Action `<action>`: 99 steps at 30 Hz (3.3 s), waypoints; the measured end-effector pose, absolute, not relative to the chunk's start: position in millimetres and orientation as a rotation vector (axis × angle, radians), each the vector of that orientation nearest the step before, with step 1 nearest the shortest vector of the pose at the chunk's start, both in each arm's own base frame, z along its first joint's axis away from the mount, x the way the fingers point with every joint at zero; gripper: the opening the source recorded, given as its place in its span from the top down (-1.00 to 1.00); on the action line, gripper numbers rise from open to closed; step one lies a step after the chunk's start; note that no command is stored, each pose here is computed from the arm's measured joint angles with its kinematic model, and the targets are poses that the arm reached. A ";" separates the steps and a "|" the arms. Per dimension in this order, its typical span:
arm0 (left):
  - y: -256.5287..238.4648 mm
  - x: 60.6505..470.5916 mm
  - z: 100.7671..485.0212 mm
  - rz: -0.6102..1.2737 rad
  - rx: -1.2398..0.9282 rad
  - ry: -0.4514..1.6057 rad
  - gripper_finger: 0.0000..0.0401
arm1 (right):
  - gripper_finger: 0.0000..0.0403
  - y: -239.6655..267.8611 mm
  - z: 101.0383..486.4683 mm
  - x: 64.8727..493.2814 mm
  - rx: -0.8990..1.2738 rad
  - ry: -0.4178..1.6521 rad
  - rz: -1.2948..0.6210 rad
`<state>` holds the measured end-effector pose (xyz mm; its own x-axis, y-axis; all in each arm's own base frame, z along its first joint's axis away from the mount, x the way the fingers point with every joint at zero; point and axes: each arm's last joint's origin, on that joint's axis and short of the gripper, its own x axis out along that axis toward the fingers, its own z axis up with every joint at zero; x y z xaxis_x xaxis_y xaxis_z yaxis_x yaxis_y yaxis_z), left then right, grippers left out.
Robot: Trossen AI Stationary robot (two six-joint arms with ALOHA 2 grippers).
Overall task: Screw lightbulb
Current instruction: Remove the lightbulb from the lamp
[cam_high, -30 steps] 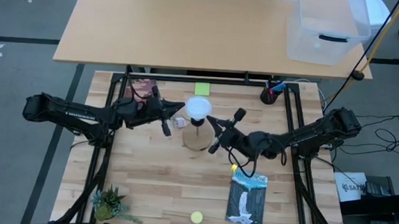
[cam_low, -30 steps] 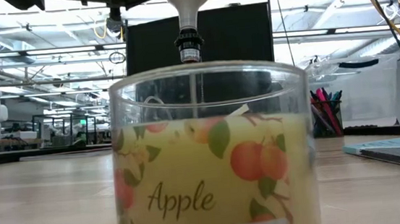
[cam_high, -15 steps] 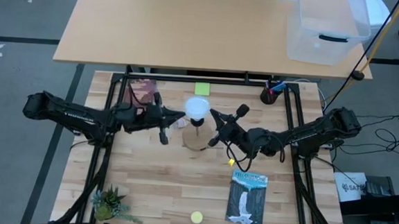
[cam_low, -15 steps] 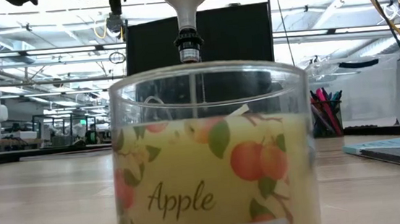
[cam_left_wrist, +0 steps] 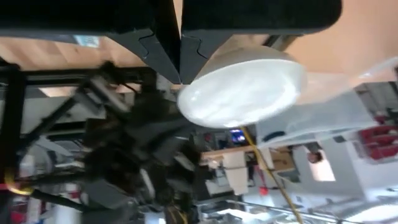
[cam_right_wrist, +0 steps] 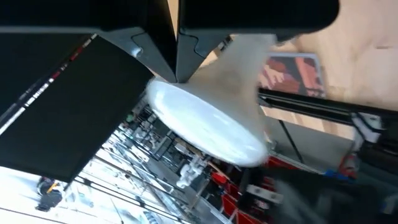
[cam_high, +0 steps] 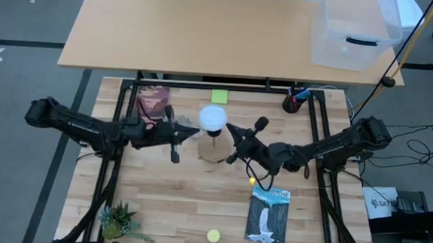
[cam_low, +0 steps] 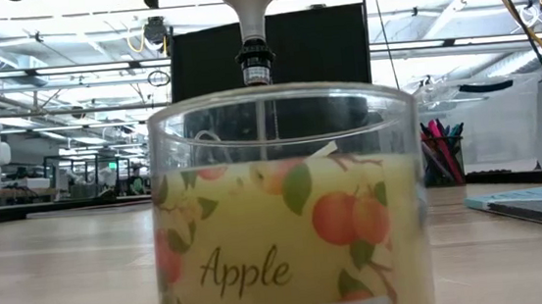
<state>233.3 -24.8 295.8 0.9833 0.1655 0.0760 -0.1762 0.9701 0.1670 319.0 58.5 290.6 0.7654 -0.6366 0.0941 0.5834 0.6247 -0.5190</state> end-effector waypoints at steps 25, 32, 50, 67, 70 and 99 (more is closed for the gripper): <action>22.1 222.6 305.5 0.295 0.154 -0.085 1.00 | 1.00 67.0 294.5 318.8 -0.396 -0.023 -0.585; 25.2 223.0 304.4 0.283 0.152 -0.078 1.00 | 1.00 64.7 295.5 319.5 -0.394 -0.038 -0.573; 17.3 232.0 299.0 0.171 0.107 -0.080 1.00 | 1.00 57.4 293.6 320.9 -0.407 -0.009 -0.599; -2.8 232.8 302.4 0.259 0.193 -0.111 1.00 | 1.00 63.4 290.7 319.3 -0.481 0.050 -0.637; 4.6 229.5 304.8 0.325 0.179 -0.113 1.00 | 1.00 66.2 291.3 318.6 -0.480 0.045 -0.631; 25.8 241.8 293.8 0.275 0.091 -0.103 1.00 | 1.00 60.8 292.6 319.6 -0.450 0.023 -0.633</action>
